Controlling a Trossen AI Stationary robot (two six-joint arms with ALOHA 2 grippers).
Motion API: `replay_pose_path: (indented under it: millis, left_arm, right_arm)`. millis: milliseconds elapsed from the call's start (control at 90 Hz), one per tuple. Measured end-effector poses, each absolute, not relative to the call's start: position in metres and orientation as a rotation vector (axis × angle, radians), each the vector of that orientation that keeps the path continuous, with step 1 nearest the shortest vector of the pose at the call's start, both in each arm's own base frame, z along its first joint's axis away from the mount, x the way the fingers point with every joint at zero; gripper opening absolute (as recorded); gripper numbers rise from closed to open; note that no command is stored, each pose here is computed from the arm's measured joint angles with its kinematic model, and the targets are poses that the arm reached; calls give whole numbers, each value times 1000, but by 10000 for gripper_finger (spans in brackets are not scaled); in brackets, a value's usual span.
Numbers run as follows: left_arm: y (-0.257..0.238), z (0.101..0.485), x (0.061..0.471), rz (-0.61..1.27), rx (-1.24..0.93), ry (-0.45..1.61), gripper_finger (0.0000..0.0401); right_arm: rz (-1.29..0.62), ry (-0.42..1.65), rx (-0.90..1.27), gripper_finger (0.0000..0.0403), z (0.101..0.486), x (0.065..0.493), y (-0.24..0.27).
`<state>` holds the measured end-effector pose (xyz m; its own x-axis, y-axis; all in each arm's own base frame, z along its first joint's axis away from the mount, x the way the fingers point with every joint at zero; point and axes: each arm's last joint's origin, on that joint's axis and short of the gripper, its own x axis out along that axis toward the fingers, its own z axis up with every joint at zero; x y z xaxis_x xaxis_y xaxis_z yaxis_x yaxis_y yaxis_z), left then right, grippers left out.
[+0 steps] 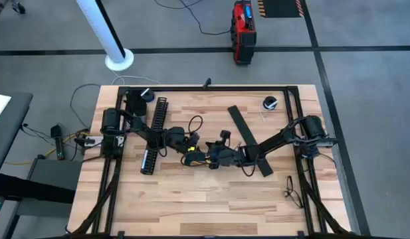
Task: Ziptie cables
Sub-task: Wrap the black zip tie on the cable
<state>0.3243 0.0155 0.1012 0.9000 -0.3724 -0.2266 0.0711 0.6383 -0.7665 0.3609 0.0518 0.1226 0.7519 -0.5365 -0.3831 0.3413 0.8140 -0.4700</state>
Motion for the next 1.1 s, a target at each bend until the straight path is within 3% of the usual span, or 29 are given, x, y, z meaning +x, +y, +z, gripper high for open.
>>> replay_pose_path:
  millis: [389, 656, 889, 1100]
  left_arm:
    - [16, 101, 324, -261, -835, 383, 0]
    - [15, 101, 324, -261, -835, 384, 0]
    - [15, 101, 324, -261, -835, 384, 0]
    - [15, 101, 324, -263, -826, 383, 0]
  right_arm:
    - [-444, 546, -406, 106, 121, 359, 59]
    - [-465, 576, -445, 112, 121, 358, 54]
    - [-470, 592, -422, 112, 144, 349, 53]
    - [-442, 672, -249, 112, 153, 339, 38]
